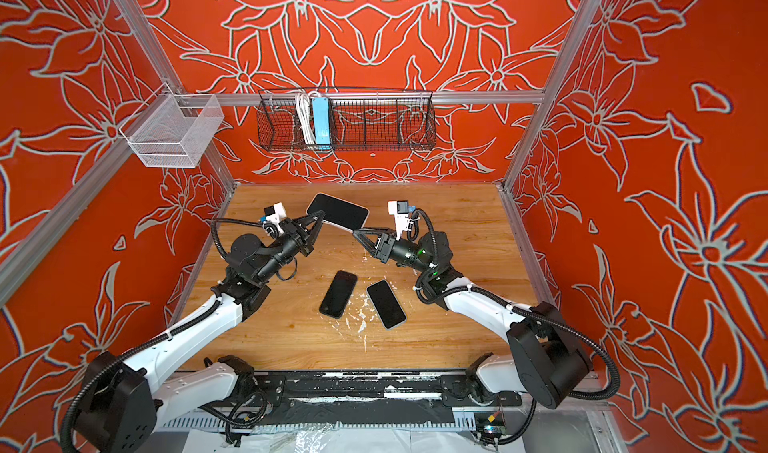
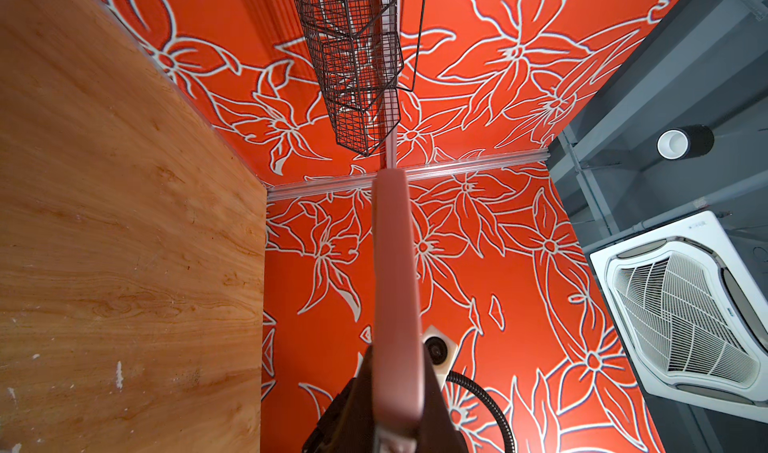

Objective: Take the phone out of the phone case

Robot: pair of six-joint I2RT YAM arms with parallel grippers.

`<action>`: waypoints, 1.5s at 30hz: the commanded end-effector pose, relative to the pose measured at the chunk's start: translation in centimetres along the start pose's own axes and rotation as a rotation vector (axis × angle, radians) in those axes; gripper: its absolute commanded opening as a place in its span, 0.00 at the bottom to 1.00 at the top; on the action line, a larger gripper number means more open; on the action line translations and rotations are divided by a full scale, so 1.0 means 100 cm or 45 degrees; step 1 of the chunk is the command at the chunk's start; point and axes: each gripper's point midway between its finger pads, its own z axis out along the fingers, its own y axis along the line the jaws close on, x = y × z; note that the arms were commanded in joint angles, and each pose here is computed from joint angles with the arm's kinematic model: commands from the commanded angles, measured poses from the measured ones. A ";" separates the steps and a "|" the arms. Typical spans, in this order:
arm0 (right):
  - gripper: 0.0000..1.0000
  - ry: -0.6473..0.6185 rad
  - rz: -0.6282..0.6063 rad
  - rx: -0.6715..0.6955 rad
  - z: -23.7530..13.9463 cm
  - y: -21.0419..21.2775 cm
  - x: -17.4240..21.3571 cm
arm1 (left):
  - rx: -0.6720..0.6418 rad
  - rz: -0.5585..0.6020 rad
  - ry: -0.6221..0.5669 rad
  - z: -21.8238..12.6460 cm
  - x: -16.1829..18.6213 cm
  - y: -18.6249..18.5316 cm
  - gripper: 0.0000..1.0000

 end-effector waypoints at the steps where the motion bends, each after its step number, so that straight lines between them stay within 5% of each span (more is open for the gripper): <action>1: 0.32 0.004 -0.081 -0.088 0.003 0.019 -0.003 | 0.171 0.019 -0.011 0.001 -0.002 -0.042 0.00; 12: 0.21 0.014 -0.126 -0.079 0.000 0.018 0.000 | 0.151 -0.010 -0.012 0.004 -0.001 -0.036 0.00; 30: 0.21 0.101 -0.381 0.078 -0.008 0.003 0.009 | 0.190 -0.102 0.026 0.003 0.010 -0.056 0.00; 45: 0.23 0.087 -0.367 0.063 -0.011 0.004 0.008 | 0.207 -0.106 0.036 0.004 0.013 -0.060 0.00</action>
